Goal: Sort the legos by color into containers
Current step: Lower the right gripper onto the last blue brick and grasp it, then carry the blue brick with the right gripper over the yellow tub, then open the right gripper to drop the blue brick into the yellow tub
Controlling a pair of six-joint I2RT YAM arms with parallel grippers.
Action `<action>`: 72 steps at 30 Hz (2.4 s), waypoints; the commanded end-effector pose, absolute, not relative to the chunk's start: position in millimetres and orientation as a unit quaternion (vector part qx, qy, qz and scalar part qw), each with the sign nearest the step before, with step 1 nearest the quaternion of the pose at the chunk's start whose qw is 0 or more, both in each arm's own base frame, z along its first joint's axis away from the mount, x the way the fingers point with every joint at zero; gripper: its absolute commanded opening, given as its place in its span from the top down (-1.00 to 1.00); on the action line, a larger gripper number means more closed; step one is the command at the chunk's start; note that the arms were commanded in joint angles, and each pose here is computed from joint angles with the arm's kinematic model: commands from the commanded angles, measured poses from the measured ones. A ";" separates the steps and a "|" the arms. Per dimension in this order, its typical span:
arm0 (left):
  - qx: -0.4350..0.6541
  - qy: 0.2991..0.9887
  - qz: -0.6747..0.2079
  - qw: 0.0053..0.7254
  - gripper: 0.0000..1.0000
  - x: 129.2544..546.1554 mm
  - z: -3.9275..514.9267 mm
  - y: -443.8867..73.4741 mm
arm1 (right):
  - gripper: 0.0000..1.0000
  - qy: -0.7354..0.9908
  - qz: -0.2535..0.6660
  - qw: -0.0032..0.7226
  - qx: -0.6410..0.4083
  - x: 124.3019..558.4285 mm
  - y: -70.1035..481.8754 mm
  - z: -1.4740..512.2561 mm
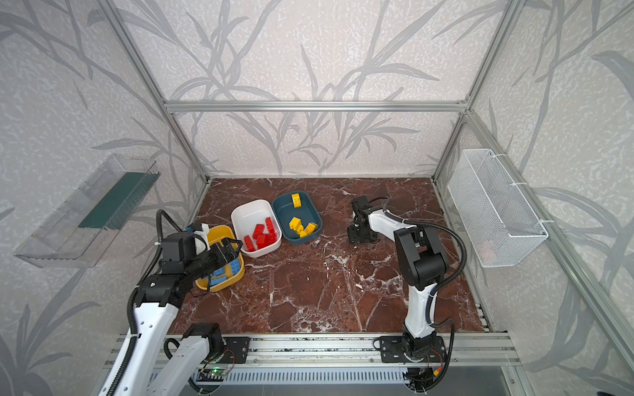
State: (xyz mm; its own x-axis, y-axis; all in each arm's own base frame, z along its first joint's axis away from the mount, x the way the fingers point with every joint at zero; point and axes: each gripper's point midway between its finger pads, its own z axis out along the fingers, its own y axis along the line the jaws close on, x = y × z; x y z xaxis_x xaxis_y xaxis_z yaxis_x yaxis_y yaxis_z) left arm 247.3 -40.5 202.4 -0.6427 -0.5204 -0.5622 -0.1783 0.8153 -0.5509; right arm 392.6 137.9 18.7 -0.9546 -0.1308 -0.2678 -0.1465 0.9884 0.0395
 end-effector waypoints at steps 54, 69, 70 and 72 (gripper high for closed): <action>-0.232 0.770 -0.224 0.551 -0.98 224.0 377.0 -15.6 | 0.27 0.841 0.387 0.147 -0.349 248.9 607.9 115.6; -0.256 0.779 -0.153 0.551 -0.98 238.6 369.4 7.0 | -0.68 0.801 0.380 0.325 -0.328 271.6 553.0 204.8; -0.257 0.784 -0.143 0.547 -0.98 242.0 364.8 9.2 | -0.72 0.794 0.386 0.346 -0.318 274.2 536.6 219.5; -0.257 0.793 -0.125 0.537 -0.98 247.4 354.0 12.7 | -0.74 0.792 0.385 0.371 -0.296 284.0 502.0 237.8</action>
